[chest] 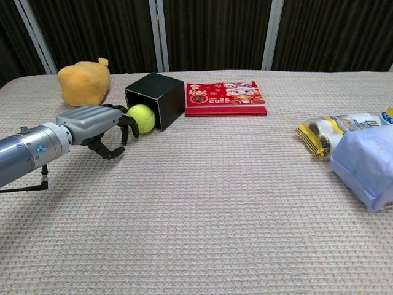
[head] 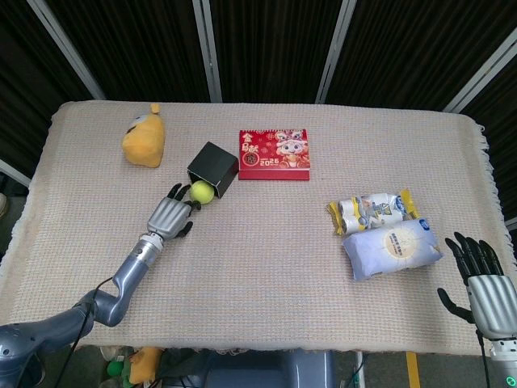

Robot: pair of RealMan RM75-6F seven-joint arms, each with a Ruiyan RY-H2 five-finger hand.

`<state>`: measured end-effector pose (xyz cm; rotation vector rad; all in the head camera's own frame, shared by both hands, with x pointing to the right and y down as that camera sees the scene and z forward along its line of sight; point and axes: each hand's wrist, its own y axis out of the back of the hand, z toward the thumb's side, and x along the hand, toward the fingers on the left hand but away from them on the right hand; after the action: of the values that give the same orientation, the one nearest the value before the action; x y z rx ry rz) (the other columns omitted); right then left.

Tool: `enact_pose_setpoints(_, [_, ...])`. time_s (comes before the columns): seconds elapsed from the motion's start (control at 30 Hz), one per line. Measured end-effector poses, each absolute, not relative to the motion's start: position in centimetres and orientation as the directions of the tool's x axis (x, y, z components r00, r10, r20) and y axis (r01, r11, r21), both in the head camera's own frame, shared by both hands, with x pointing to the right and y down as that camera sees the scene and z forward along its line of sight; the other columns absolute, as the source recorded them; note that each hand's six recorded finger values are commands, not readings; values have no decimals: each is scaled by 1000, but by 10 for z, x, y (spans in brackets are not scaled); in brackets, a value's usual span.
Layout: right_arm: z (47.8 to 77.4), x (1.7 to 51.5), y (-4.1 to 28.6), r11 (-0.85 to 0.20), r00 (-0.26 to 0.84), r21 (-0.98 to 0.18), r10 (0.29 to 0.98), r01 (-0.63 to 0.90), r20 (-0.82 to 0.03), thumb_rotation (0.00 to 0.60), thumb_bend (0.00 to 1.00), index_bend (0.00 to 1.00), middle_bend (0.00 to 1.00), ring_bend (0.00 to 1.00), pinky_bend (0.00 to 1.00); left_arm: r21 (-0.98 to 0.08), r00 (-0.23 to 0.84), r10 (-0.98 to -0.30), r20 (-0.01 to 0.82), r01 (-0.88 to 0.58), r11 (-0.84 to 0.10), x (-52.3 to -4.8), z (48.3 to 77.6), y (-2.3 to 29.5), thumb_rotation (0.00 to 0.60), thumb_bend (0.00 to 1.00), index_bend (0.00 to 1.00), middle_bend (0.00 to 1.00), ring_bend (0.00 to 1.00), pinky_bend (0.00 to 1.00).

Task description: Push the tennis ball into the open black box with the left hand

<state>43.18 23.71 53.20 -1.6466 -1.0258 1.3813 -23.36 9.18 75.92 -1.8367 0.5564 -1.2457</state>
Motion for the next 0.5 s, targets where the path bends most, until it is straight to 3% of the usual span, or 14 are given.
enact_pose_setpoints(0.5, [533, 430, 238, -422, 112, -898, 905, 124, -410, 600, 345, 0, 0, 0, 0, -855, 395, -767, 505, 109, -507, -234, 757, 88, 600, 429, 109, 29, 0, 0])
